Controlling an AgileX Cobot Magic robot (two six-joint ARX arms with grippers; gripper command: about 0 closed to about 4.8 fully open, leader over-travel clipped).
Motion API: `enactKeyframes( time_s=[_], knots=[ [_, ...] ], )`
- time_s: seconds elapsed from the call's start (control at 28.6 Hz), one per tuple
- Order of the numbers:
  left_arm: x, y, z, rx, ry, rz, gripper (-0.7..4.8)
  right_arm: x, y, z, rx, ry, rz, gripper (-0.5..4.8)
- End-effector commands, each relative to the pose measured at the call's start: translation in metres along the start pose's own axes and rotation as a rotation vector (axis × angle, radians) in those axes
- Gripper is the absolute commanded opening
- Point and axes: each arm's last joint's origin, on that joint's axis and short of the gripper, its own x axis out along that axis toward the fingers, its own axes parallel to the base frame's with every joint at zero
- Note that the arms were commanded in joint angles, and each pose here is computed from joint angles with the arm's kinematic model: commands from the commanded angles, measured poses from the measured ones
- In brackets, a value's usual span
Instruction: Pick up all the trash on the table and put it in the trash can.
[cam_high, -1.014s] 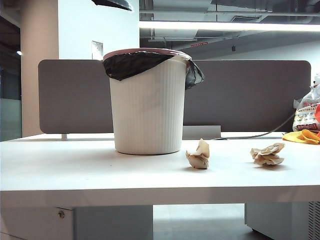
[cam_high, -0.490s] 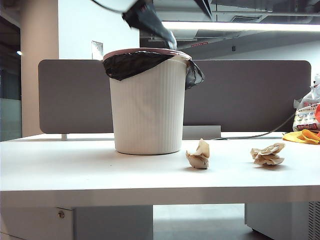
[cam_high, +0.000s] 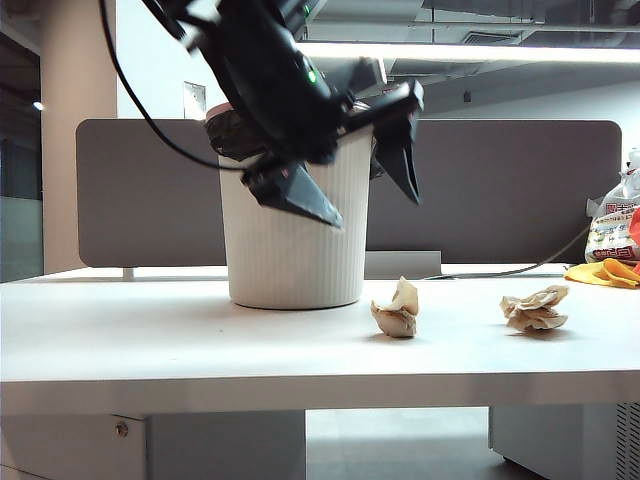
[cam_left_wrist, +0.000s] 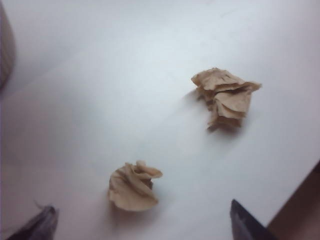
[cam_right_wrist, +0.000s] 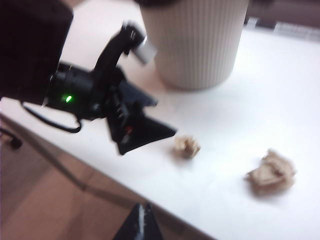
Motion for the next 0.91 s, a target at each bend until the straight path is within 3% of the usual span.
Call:
enactKeyframes(
  time_s=[0.03,0.21,0.35,0.7,0.91],
  knots=[
    [0.02,-0.003,-0.01,0.007,0.005,-0.009,4.79,0.002,0.0,0.0,0.006,-0.016,0.023,-0.05],
    [0.046,-0.004,-0.026,0.019,0.033,-0.007,4.79,0.002,0.001,0.003,-0.003,-0.045,0.024,-0.05],
    [0.061,0.001,-0.037,0.009,0.041,0.064,4.79,0.002,0.001,0.004,-0.004,-0.049,0.027,-0.05],
    [0.074,0.001,-0.036,-0.003,-0.058,0.049,4.79,0.002,0.001,0.003,-0.003,-0.043,0.05,-0.05],
    [0.078,0.002,-0.037,-0.003,-0.053,0.052,4.79,0.002,0.001,0.003,-0.003,-0.044,0.047,-0.05]
  ],
)
